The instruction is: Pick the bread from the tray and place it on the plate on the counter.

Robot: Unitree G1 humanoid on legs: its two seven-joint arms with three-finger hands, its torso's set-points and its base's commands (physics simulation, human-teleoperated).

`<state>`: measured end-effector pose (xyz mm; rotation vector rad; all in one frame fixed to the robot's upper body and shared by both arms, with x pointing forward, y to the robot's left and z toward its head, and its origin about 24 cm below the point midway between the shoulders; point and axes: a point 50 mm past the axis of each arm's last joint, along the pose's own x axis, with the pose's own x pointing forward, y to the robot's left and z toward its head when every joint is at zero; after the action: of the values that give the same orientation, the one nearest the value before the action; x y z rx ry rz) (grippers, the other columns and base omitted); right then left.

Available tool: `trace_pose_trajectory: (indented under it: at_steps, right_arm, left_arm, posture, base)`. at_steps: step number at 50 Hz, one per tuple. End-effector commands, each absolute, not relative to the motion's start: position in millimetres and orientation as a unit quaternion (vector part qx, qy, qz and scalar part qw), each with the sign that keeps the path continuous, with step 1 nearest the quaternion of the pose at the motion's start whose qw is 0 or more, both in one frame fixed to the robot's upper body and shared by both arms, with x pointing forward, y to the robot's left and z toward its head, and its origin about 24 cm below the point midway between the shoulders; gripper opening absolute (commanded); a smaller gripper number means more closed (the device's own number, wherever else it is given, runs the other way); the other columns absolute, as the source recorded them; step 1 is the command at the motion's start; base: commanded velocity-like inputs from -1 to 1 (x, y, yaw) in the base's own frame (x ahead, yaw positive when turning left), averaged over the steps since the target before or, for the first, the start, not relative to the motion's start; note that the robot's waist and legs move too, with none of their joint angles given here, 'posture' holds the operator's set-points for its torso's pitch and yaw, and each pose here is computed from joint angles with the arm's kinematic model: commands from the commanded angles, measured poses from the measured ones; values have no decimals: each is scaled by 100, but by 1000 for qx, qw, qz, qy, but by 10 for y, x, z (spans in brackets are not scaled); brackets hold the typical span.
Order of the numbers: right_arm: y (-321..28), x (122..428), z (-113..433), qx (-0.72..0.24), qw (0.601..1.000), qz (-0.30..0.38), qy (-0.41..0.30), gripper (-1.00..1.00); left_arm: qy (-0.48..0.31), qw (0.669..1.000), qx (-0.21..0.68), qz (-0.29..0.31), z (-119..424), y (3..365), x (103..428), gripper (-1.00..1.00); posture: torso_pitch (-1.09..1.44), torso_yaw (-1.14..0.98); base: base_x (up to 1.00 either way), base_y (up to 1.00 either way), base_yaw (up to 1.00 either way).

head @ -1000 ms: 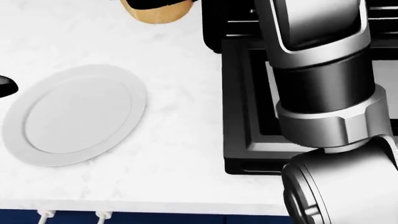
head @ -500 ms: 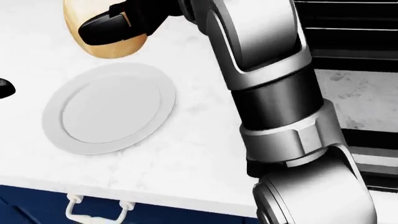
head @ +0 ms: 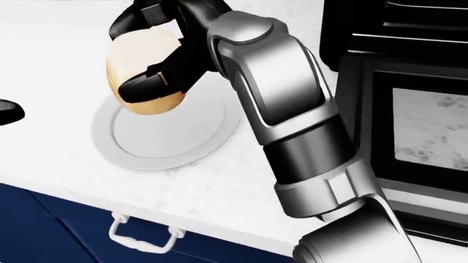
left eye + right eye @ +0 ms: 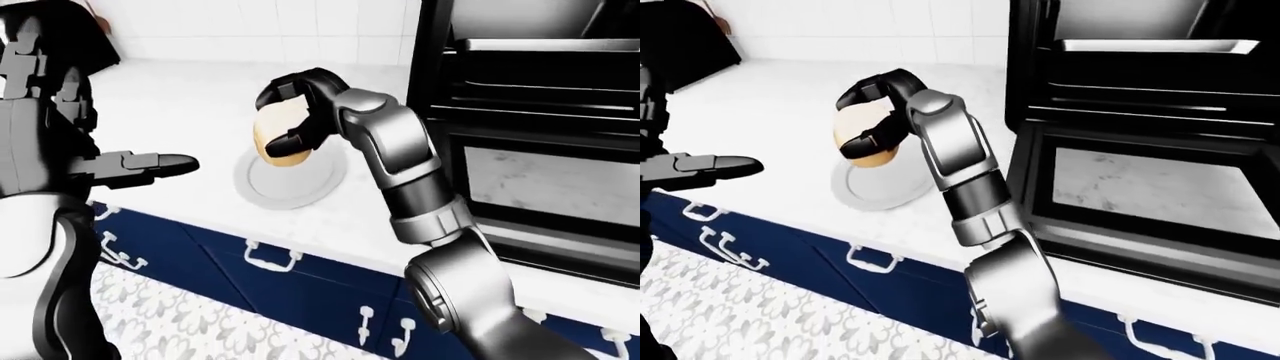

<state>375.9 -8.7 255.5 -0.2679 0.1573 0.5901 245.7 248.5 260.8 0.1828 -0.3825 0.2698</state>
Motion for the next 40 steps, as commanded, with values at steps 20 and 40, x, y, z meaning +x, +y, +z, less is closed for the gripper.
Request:
trace_pose_trajectory:
  at_steps: [20, 40]
  right_arm:
    - [-75, 3873, 2555, -206, 945, 253, 21, -100]
    - [-181, 3947, 2424, -239, 945, 219, 43, -100]
  left_arm:
    - [-228, 959, 101, 138, 2745, 2480, 2412, 100]
    - [-226, 959, 101, 140, 2726, 2497, 2383, 100]
  posture:
    - [0, 38]
    - [0, 38]
  base:
    - [0, 0, 0]
    - [0, 0, 0]
